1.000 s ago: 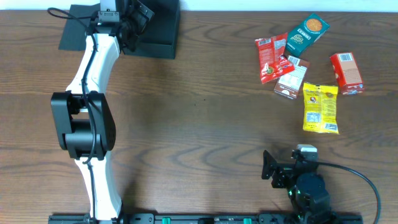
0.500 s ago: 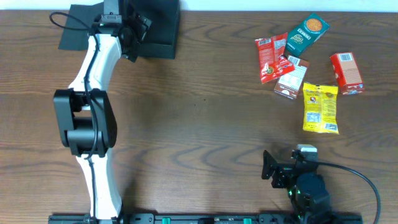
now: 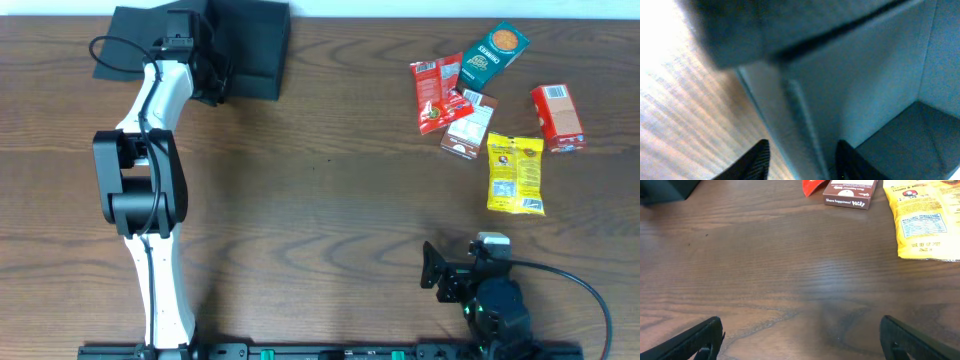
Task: Pack container
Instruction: 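Drag the black box with the left gripper toward table center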
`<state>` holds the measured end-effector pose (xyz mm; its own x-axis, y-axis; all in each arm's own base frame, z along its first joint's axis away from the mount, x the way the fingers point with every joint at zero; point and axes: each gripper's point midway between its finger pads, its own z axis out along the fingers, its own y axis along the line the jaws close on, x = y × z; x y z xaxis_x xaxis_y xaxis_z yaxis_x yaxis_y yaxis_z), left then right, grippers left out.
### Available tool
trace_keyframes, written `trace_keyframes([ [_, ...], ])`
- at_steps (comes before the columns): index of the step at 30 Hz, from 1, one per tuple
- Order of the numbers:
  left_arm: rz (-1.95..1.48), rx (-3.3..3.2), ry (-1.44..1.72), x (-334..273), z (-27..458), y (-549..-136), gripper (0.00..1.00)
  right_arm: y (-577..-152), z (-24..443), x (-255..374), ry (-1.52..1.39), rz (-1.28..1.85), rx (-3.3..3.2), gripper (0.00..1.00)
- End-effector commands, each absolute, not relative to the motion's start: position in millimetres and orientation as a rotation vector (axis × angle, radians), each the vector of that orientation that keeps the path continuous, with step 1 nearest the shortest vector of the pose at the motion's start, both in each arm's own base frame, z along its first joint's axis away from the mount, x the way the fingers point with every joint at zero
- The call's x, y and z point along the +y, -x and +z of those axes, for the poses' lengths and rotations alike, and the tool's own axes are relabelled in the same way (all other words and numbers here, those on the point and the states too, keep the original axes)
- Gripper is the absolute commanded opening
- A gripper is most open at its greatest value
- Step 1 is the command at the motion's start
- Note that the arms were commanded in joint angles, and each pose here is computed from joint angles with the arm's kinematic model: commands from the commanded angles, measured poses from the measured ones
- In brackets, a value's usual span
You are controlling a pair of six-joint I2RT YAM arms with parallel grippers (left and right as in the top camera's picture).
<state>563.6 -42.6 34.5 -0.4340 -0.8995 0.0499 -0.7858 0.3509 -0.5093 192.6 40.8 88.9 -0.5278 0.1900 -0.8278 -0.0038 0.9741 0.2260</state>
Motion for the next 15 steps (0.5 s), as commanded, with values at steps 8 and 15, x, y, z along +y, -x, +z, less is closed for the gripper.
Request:
trace_keyframes([
  [8,-0.574,2.593,1.542,-43,29,-514,0.21,-193,85,38,-0.129,0.221,2.119,0.99],
  [15,-0.46,2.722,1.366,-44,54,-489,0.06,-193,85,38,-0.129,0.221,2.119,0.99],
])
